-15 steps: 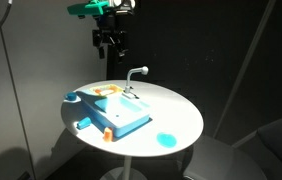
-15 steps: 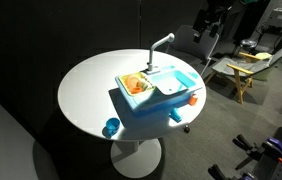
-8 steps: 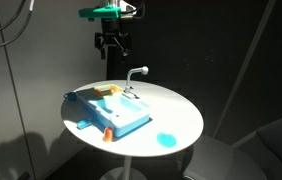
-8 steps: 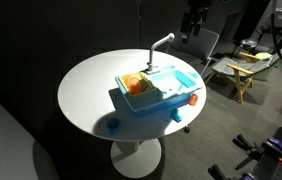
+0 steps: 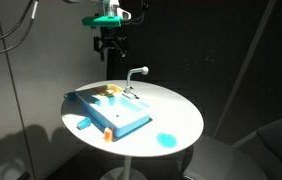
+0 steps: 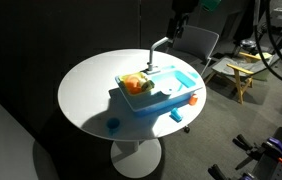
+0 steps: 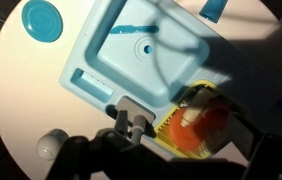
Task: Pick up the white container from the dish rack and place it on the light blue surface next to the tap
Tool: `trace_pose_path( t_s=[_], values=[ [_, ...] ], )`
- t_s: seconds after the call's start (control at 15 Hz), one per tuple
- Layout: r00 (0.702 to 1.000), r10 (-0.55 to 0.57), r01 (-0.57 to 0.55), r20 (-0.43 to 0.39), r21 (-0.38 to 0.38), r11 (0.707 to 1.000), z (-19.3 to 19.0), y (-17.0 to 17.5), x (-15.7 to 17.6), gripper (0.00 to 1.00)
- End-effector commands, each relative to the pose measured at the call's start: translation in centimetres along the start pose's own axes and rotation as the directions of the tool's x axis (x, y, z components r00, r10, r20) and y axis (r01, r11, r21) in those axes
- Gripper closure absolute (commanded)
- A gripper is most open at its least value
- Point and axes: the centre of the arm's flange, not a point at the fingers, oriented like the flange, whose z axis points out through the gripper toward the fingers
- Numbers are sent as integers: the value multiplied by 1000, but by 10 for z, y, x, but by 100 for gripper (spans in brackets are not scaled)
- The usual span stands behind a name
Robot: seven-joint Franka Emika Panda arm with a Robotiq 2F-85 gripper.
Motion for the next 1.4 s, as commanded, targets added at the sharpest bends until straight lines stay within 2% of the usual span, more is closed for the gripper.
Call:
trace_pose_path(
  t_s=[0.0, 0.33, 0.93, 1.33],
  values=[
    [996, -63, 64, -59, 15, 998, 8, -1, 25, 0],
    [988, -126, 130, -84, 35, 991, 34, -18, 41, 0],
    [968, -246, 248, -42, 78, 965, 75, -54, 41, 0],
    [994, -108, 110, -22, 104, 988, 94, -54, 41, 0]
  ],
)
